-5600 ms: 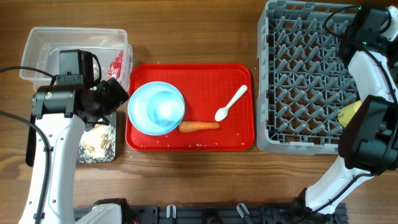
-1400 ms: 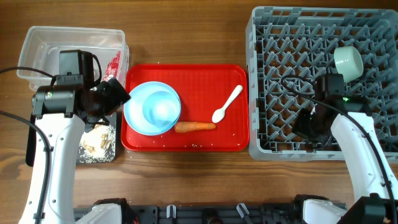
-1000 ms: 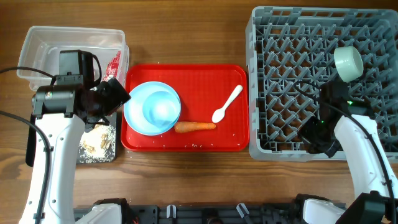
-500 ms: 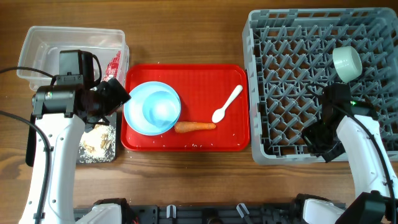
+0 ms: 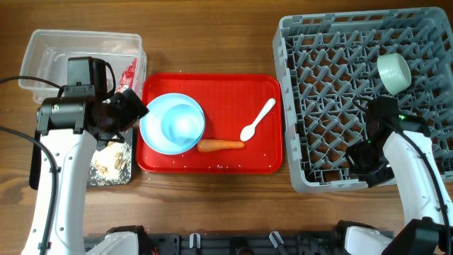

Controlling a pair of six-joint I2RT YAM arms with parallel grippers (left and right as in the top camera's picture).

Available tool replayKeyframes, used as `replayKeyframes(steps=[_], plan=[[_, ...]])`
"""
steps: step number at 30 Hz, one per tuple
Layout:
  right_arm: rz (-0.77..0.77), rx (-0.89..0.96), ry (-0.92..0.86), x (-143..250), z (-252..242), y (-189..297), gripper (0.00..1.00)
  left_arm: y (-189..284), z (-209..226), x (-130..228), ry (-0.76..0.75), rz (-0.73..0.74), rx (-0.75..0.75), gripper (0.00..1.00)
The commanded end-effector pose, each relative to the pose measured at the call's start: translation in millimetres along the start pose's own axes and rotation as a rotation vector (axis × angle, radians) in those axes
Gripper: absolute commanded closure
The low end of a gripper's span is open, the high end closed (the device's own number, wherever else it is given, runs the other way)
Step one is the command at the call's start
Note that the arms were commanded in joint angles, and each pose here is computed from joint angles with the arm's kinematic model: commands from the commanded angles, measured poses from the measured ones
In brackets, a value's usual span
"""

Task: Sort waste into correct bins and load items into the dishwasher rack
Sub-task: 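Withdraw the right gripper from the rack toward the tray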

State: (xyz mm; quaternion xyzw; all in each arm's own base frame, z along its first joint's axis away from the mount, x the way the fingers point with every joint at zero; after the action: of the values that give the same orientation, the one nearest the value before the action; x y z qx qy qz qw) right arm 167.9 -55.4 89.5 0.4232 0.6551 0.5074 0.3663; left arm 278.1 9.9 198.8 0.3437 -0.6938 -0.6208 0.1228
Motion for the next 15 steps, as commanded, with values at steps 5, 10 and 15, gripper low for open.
replayKeyframes(steps=[5,10,15], plan=[[-0.019,0.004,0.116,-5,0,-2,0.96,2,-1,-2,0.000,-0.008,0.009,0.04],[-0.077,-0.130,0.260,-18,26,24,0.96,2,0,-2,0.000,-0.008,0.009,0.04],[-0.217,-0.422,0.540,-32,68,101,0.80,2,0,-2,0.000,-0.008,0.009,0.04]])
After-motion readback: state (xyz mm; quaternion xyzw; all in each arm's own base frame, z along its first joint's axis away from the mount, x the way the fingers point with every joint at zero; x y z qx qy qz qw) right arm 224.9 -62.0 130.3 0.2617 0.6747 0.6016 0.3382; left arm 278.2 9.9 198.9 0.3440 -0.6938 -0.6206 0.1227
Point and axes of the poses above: each gripper's point midway between its finger pads, its own y axis back along the fingers, its own z axis along the line the jaws close on, x = y × z, the point moved 2 cm from there along y, back along the fingers, and after that the axes turned 1 degree about y, right-handed, at the moved point
